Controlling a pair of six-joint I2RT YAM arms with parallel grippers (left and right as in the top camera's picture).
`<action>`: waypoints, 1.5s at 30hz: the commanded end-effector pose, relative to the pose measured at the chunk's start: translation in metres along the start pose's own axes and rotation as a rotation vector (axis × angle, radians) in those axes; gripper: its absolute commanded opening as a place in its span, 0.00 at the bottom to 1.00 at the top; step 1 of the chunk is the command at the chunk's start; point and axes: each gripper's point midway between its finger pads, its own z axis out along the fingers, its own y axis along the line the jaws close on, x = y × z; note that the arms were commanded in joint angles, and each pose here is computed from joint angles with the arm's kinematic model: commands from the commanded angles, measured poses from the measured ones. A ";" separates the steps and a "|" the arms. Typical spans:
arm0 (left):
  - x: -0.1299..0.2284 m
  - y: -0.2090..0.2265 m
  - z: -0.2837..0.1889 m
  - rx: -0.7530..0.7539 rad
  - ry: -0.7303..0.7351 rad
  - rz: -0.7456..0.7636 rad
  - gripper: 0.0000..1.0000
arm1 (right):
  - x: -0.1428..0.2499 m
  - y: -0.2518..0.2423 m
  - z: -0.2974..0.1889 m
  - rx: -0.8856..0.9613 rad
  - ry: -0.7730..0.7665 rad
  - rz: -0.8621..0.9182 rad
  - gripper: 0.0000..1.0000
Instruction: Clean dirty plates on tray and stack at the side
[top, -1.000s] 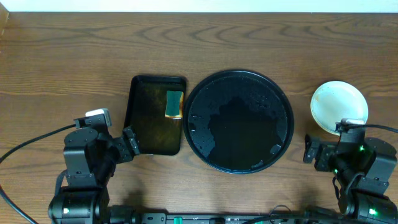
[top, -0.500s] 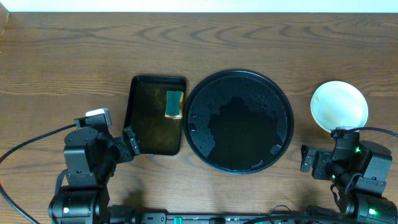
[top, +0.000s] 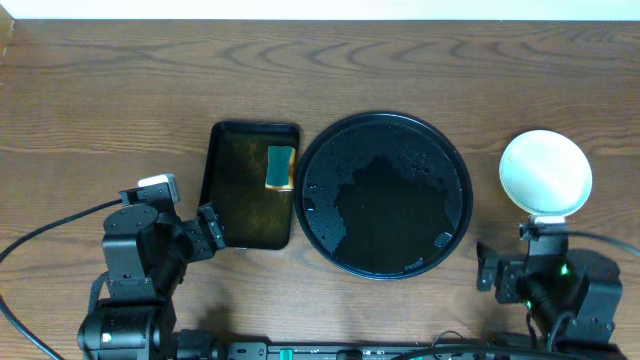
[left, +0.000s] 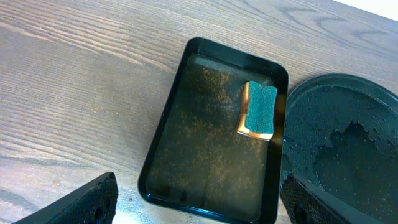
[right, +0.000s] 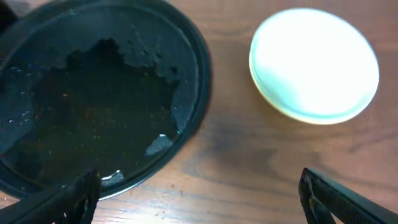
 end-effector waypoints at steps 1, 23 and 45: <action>0.002 0.001 0.002 -0.003 0.007 0.015 0.85 | -0.002 -0.003 -0.010 0.044 -0.065 -0.069 0.99; 0.002 0.001 0.002 -0.003 0.007 0.015 0.85 | -0.085 0.023 -0.016 -0.038 -0.778 -0.139 0.99; 0.002 0.001 0.002 -0.003 0.007 0.015 0.85 | -0.031 0.019 0.061 -0.001 -0.661 -0.222 0.99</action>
